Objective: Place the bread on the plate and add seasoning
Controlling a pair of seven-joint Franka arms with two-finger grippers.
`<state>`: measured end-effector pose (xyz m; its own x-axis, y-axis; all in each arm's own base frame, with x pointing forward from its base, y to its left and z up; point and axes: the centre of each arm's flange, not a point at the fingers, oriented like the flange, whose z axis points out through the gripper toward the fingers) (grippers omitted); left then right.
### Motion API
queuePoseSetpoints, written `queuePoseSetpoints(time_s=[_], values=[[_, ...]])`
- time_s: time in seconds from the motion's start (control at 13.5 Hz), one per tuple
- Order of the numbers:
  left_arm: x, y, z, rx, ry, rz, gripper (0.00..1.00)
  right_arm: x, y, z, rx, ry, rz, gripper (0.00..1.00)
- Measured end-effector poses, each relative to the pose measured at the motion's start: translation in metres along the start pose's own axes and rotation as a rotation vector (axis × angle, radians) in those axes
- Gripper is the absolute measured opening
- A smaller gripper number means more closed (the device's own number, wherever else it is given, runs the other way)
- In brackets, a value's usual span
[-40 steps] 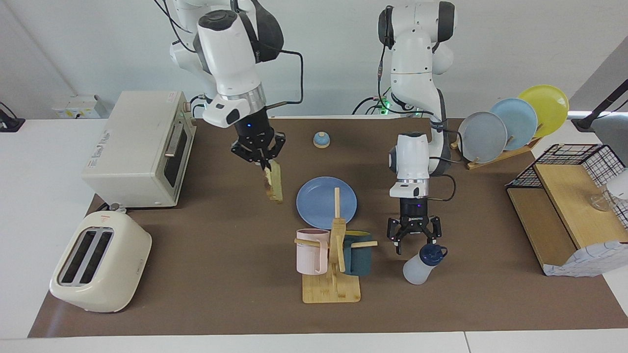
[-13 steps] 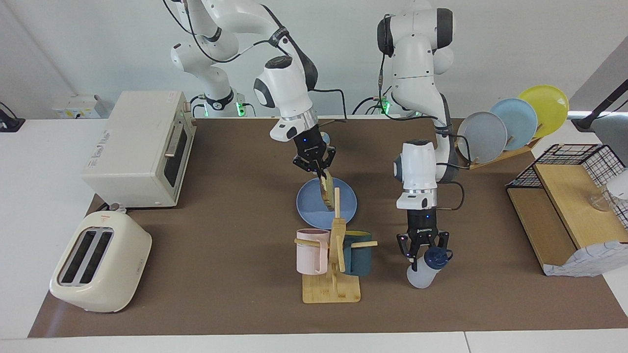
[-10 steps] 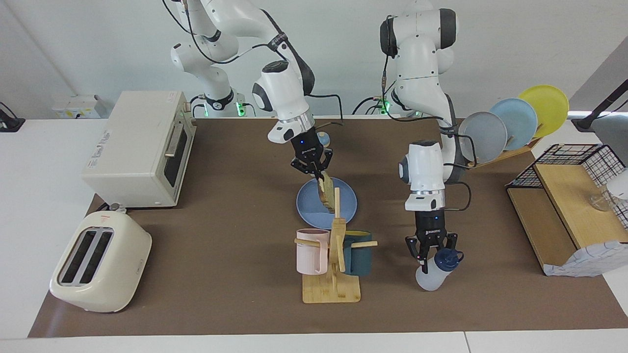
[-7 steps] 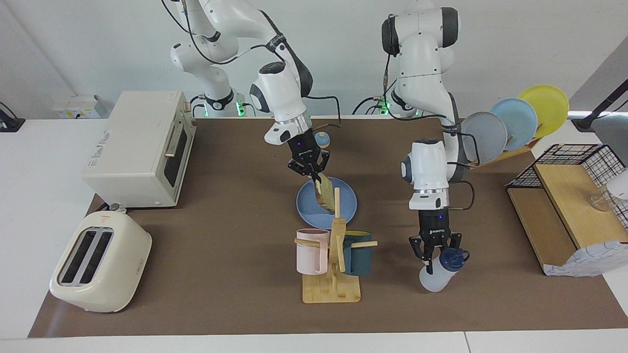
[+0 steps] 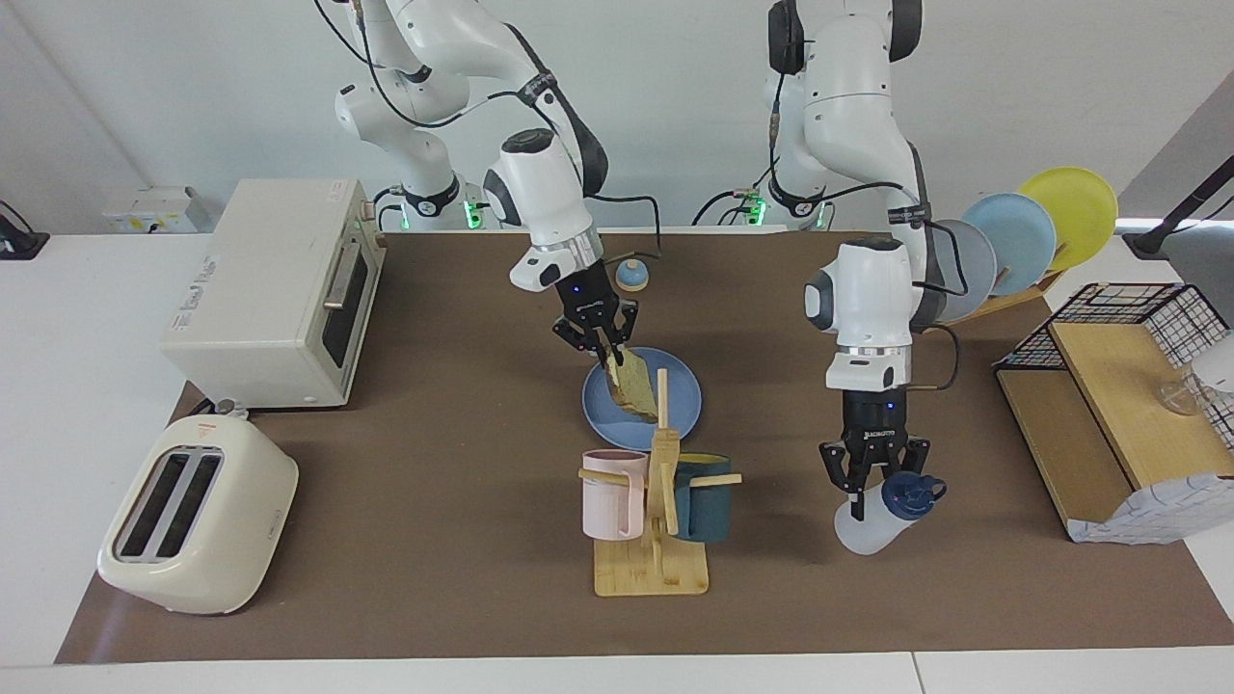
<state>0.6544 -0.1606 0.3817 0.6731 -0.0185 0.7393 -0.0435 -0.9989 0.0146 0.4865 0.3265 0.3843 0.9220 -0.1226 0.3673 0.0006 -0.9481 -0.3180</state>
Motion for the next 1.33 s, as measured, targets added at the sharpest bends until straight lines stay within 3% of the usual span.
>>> queuePoseSetpoints(time_s=[0.22, 0.37, 0.44, 0.74, 1.33], values=[[-0.001, -0.009, -0.017, -0.022, -0.077, 0.104, 0.44, 0.0, 0.005, 0.0, -0.023, -0.025, 0.006, 0.72], [0.005, -0.014, -0.036, -0.073, -0.172, 0.225, 0.44, 0.004, 0.009, -0.002, -0.028, -0.026, 0.014, 0.94], [0.01, -0.015, -0.049, -0.112, -0.222, 0.287, 0.44, 0.007, 0.009, -0.004, -0.033, -0.03, 0.016, 1.0], [0.02, -0.03, -0.097, -0.274, -0.38, 0.474, 0.44, 0.034, -0.005, -0.025, -0.051, -0.058, 0.023, 1.0], [0.004, -0.039, -0.152, -0.551, -0.548, 0.756, 0.44, 0.042, -0.025, -0.038, -0.05, -0.076, 0.006, 1.0]])
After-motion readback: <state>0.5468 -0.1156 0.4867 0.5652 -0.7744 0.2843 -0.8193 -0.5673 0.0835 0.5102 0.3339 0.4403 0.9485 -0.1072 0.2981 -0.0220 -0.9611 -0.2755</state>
